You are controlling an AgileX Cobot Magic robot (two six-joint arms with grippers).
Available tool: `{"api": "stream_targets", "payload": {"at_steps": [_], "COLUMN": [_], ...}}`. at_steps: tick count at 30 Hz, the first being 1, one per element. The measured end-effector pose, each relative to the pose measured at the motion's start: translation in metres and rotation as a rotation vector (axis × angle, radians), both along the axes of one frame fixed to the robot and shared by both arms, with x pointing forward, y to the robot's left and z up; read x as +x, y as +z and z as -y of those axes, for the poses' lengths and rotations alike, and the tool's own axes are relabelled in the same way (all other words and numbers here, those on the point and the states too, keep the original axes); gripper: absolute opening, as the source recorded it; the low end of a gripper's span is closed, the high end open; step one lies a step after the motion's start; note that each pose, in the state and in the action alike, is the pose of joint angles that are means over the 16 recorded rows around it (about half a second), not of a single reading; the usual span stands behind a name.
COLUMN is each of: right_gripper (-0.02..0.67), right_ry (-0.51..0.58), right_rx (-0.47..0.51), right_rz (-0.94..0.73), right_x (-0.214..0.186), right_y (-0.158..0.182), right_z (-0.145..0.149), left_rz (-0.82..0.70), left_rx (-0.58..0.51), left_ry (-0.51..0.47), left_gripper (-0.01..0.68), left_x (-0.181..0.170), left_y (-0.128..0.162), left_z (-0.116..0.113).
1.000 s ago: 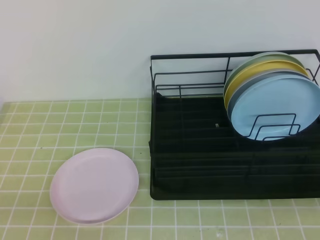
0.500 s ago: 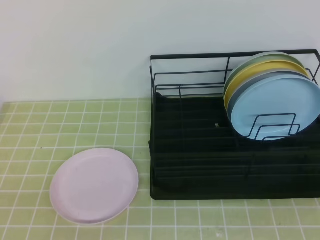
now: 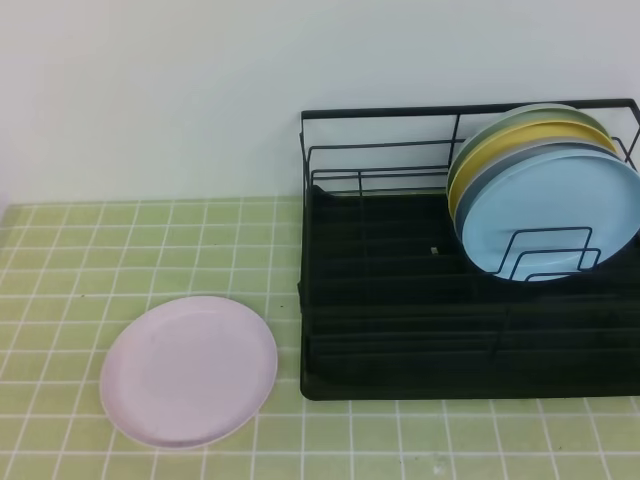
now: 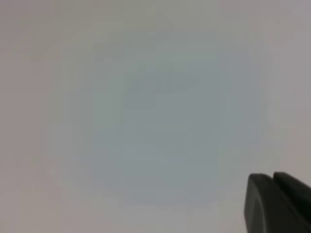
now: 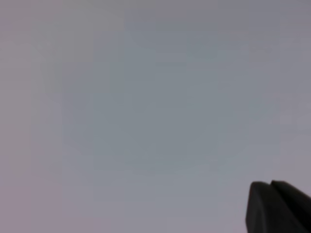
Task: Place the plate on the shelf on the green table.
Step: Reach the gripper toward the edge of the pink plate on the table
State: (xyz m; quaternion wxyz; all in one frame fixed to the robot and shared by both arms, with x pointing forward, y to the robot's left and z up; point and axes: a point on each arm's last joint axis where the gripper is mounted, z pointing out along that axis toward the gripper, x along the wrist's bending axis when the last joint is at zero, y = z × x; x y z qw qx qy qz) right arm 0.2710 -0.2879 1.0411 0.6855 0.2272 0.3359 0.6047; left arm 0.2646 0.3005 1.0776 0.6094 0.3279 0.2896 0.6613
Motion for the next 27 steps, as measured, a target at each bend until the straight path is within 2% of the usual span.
{"api": "stream_targets", "payload": {"at_steps": [9,19,27], "right_gripper": [0.01,0.009,0.009], "right_ry": [-0.031,-0.138,-0.218], "right_rx": [0.009,0.03,0.064], "right_rz": [-0.125,-0.446,-0.741], "right_x": [0.007,0.013,0.007], "right_y": [-0.008,-0.005,0.002], "right_z": [0.003,0.012,0.019], "left_rz": [-0.239,-0.528,-0.694], "left_rx": [0.014,0.003,-0.124], "left_ry": [0.014,0.025,-0.053], "left_gripper": [-0.002,-0.002,-0.002], "left_x": [-0.007,-0.002,-0.004], "left_y": [0.02,0.0,-0.005], "left_z": [-0.001,-0.002,0.001]}}
